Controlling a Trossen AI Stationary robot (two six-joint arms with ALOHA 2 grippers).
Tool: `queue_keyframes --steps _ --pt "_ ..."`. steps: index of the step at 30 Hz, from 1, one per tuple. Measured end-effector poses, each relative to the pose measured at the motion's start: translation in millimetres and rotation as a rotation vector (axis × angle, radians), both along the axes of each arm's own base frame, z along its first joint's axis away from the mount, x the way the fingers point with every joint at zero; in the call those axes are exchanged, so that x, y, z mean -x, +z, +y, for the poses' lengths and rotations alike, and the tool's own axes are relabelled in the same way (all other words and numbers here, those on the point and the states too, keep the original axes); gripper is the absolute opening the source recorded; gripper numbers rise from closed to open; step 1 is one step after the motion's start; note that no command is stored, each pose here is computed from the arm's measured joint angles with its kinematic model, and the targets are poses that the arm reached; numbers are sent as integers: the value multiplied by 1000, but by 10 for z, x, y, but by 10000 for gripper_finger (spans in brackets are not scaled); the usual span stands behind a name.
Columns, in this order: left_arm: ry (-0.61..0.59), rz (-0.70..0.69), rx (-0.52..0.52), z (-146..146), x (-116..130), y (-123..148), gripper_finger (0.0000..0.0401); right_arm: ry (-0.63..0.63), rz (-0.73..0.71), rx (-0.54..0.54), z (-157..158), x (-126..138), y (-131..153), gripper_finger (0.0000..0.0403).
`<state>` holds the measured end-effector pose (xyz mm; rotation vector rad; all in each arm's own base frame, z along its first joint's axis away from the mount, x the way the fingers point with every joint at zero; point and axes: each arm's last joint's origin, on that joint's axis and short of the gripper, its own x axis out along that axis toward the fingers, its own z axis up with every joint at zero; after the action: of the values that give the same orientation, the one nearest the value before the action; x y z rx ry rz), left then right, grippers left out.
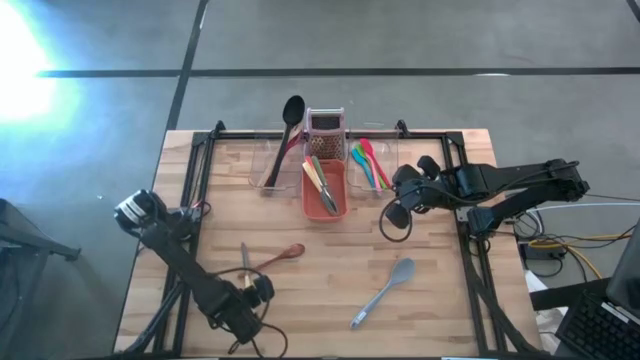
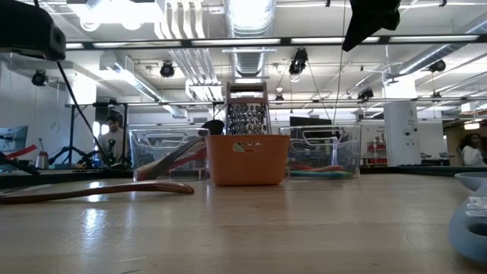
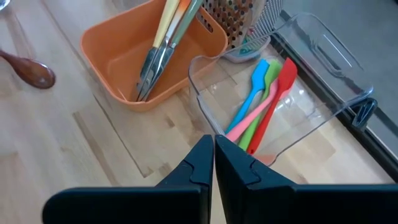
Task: Pick & Place Kitchen Items
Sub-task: Put the yellow table knife into the orange bin
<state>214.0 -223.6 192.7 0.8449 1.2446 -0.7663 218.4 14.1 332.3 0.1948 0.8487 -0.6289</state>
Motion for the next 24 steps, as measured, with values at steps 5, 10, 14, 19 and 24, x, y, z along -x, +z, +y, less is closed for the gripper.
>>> queue_keyframes --steps 5,10,14,19,24 --pt "-43 14 -23 -15 -12 -71 133 -2 -1 -2 0 0 0 8" --pt "-72 25 -31 -14 -11 -148 133 -2 -1 -1 0 0 0 8" --pt "-97 30 -30 5 7 -216 133 -2 -1 -1 0 0 0 8" --pt "-129 39 -33 54 48 -341 133 -2 -7 -2 1 -4 3 8" --pt "-193 37 -42 104 88 -423 133 1 -35 -4 4 -28 17 8"
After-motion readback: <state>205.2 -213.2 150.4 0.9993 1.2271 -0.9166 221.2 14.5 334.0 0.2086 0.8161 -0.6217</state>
